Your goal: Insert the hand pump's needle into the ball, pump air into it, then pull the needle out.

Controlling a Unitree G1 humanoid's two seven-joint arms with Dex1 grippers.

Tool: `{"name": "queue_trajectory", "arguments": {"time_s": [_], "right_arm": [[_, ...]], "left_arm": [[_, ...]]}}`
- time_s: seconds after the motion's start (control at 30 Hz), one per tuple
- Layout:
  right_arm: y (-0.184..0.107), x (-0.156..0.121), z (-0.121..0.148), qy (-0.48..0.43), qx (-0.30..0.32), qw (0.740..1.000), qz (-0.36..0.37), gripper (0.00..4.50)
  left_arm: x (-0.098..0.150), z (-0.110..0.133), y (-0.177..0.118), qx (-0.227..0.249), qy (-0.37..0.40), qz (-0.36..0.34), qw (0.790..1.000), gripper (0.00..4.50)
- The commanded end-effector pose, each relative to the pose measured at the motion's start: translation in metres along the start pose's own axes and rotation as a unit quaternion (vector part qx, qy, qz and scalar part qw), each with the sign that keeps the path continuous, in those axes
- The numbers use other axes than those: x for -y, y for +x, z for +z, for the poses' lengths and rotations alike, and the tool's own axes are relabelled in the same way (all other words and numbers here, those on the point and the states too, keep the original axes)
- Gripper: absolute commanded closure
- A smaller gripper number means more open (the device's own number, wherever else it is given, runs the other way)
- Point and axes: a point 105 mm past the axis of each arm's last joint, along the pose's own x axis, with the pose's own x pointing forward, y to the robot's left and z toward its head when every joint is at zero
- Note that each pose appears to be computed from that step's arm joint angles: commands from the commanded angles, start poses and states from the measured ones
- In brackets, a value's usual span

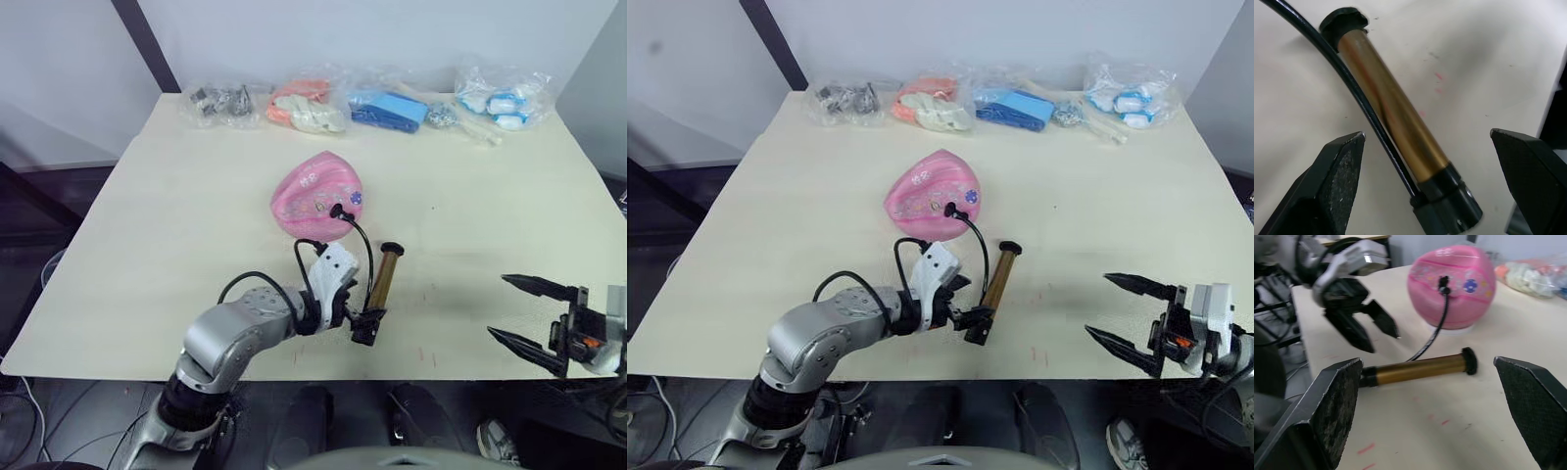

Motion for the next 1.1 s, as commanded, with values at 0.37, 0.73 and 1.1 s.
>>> {"name": "queue_trajectory", "arguments": {"time_s": [0.37,0.73,1.1], "right_arm": [[-0.006,-0.001,0.006,-0.024,0.008,1.0,0.007,0.0],[-0.007,0.008,0.008,-0.038,0.011,0.999,-0.004,0.0],[-0.003,0.005,0.007,-0.039,0.017,0.999,-0.005,0.0]], "left_arm": [[0.0,-0.011,0.028,-0.05,0.034,0.083,0.995,0.13],[-0.011,-0.02,0.032,-0.071,0.043,0.109,0.991,0.65],[-0.013,-0.016,0.019,-0.054,0.078,0.099,0.991,3.42]]}}
